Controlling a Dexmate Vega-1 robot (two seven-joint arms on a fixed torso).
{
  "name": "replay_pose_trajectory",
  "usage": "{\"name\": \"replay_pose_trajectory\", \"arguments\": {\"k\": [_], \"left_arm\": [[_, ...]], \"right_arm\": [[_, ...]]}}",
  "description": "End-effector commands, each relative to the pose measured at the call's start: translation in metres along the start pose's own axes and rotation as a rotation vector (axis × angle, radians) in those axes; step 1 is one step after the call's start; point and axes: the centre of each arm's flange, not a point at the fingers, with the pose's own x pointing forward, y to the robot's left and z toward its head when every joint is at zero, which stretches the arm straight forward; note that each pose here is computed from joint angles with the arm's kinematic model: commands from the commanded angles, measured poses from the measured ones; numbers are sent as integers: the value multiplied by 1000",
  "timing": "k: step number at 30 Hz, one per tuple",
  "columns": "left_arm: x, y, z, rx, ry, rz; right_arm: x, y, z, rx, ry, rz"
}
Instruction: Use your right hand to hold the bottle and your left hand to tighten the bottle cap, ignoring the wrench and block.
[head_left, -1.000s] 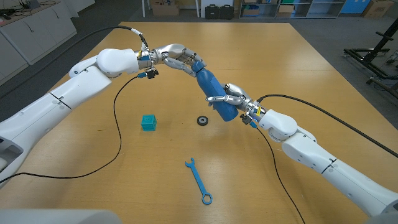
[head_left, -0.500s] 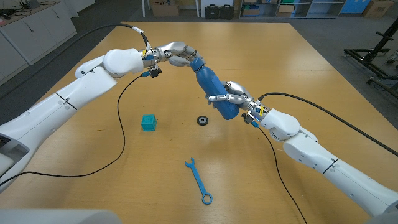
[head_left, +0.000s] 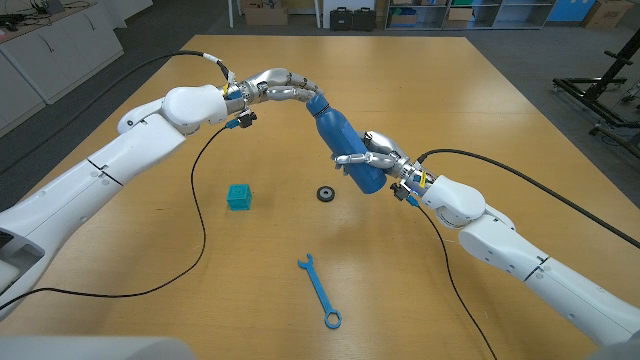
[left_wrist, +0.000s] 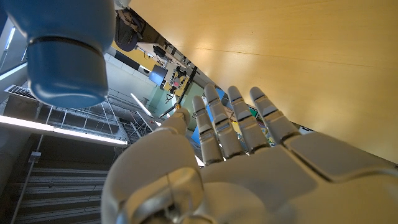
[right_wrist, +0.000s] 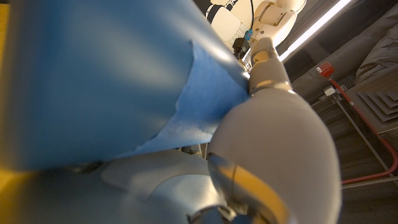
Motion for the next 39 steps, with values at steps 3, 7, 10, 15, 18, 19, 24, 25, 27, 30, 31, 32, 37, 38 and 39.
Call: {"name": "replay_pose_trajectory", "arguments": {"k": [3, 7, 10, 15, 18, 19, 24, 25, 27, 30, 31, 32, 37, 38, 39], "left_arm": [[-12, -5, -4, -104, -26, -21], [-16, -5, -4, -116, -47, -58], [-21, -3, -6, -120, -55, -68], [-28, -2, -13, -172, -70, -64], [-33, -4, -15, -183, -87, -62], [-35, -4, -15, -181, -94, -64], [-42, -5, -12, -137, -118, -92], [-43, -5, -12, -129, -122, -100], [-44, -4, -9, -109, -129, -112], [-49, -1, -6, -81, -140, -115], [-50, -1, -5, -75, -143, -112], [-51, 0, -5, -69, -144, -109], [-54, 0, -4, -44, -142, -122], [-54, -1, -3, -37, -141, -125], [-55, -1, -3, -30, -140, -128]], "right_arm": [[-1, 2, -3, -6, 12, -2], [0, 2, -5, -6, 22, -3], [1, 1, -7, -5, 31, -2], [4, 2, -11, -3, 40, 4], [6, 2, -11, -7, 41, 5], [6, 2, -11, -7, 42, 3], [7, 1, -13, -4, 47, 0], [8, 1, -14, -4, 49, 0], [8, 1, -14, -4, 52, -1], [8, -1, -15, -7, 55, -7], [8, -1, -15, -7, 55, -10], [8, -2, -15, -8, 55, -13], [6, -7, -14, -11, 53, -31], [6, -8, -14, -11, 53, -34], [6, -8, -14, -10, 54, -37]]}}
